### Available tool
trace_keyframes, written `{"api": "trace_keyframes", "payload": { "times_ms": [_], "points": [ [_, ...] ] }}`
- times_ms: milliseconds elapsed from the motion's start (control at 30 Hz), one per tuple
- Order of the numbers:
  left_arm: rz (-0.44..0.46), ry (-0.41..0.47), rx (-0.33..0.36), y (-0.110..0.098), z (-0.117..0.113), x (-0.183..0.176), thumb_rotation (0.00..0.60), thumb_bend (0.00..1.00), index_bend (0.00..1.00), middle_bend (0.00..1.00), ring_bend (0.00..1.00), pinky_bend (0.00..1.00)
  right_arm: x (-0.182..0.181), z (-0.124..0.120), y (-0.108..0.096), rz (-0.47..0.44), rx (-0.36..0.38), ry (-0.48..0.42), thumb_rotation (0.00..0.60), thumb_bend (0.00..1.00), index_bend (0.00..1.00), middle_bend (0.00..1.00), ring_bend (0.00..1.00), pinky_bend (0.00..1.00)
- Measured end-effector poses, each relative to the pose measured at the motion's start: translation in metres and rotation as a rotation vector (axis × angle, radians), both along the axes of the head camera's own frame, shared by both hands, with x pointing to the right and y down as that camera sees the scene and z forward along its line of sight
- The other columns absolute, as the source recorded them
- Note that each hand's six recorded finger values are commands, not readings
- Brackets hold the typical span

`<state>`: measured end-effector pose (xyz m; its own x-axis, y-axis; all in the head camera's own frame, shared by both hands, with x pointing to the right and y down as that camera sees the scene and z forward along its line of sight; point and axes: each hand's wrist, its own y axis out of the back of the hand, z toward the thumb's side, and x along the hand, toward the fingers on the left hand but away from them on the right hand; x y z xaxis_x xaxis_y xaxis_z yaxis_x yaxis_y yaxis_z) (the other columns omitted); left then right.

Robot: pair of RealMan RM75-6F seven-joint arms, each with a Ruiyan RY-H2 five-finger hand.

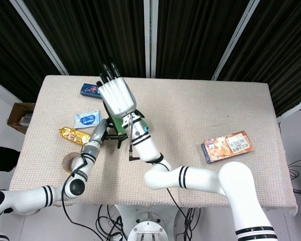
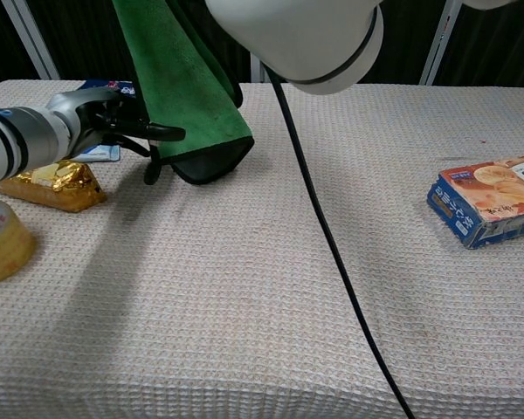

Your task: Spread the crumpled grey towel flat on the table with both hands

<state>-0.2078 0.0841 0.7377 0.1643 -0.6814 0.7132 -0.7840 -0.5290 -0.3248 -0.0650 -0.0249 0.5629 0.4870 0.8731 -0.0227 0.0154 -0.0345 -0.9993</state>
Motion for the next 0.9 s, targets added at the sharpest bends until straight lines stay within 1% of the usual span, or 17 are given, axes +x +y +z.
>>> {"api": "trace_keyframes", "payload": {
  "times_ms": [67, 100, 167, 267, 367, 467, 567, 667, 800, 900],
  "points": [
    [-0.004, 0.006, 0.0, 0.0, 0.0, 0.0, 0.579, 0.27, 0.55, 0.23, 0.18, 0.27, 0.002, 0.0, 0.0, 0.0, 0.0, 0.0, 0.6, 0.54, 0.74, 0.3, 0.0, 0.0],
    [-0.002, 0.005, 0.003, 0.0, -0.001, 0.0, 0.597, 0.3, 0.58, 0.24, 0.19, 0.28, 0.003, -0.001, 0.0, 0.001, -0.002, -0.003, 0.6, 0.54, 0.74, 0.3, 0.0, 0.0],
    [-0.003, 0.003, 0.012, 0.0, -0.001, -0.001, 0.6, 0.37, 0.64, 0.3, 0.22, 0.28, 0.006, -0.001, 0.001, 0.003, -0.012, -0.014, 0.6, 0.54, 0.74, 0.3, 0.0, 0.0],
    [-0.009, 0.012, 0.023, 0.0, -0.005, -0.003, 0.6, 0.42, 0.69, 0.36, 0.24, 0.28, 0.015, 0.0, 0.001, 0.007, -0.035, -0.036, 0.6, 0.54, 0.74, 0.3, 0.0, 0.0],
    [0.009, 0.004, 0.046, 0.0, -0.011, -0.009, 0.6, 0.43, 0.7, 0.36, 0.24, 0.28, 0.031, -0.001, 0.002, 0.016, -0.056, -0.059, 0.6, 0.54, 0.74, 0.3, 0.0, 0.0],
    [0.044, -0.014, 0.08, -0.001, -0.023, -0.018, 0.6, 0.42, 0.7, 0.36, 0.24, 0.28, 0.053, -0.002, 0.005, 0.021, -0.084, -0.094, 0.6, 0.54, 0.74, 0.3, 0.0, 0.0],
    [0.084, -0.027, 0.12, -0.002, -0.037, -0.025, 0.6, 0.42, 0.7, 0.36, 0.24, 0.27, 0.082, -0.003, 0.009, 0.036, -0.121, -0.139, 0.6, 0.54, 0.74, 0.3, 0.0, 0.0],
    [0.14, -0.052, 0.17, -0.004, -0.051, -0.032, 0.6, 0.42, 0.7, 0.35, 0.24, 0.26, 0.121, -0.003, 0.011, 0.066, -0.161, -0.178, 0.6, 0.54, 0.74, 0.3, 0.0, 0.0],
    [0.215, -0.119, 0.241, -0.015, -0.067, -0.042, 0.6, 0.42, 0.7, 0.35, 0.23, 0.26, 0.167, 0.0, 0.007, 0.12, -0.198, -0.199, 0.6, 0.54, 0.74, 0.3, 0.0, 0.0],
    [0.231, -0.179, 0.286, -0.029, -0.071, -0.048, 0.6, 0.42, 0.7, 0.34, 0.23, 0.26, 0.178, 0.004, 0.003, 0.141, -0.208, -0.199, 0.6, 0.54, 0.74, 0.3, 0.0, 0.0]
  ]
}}
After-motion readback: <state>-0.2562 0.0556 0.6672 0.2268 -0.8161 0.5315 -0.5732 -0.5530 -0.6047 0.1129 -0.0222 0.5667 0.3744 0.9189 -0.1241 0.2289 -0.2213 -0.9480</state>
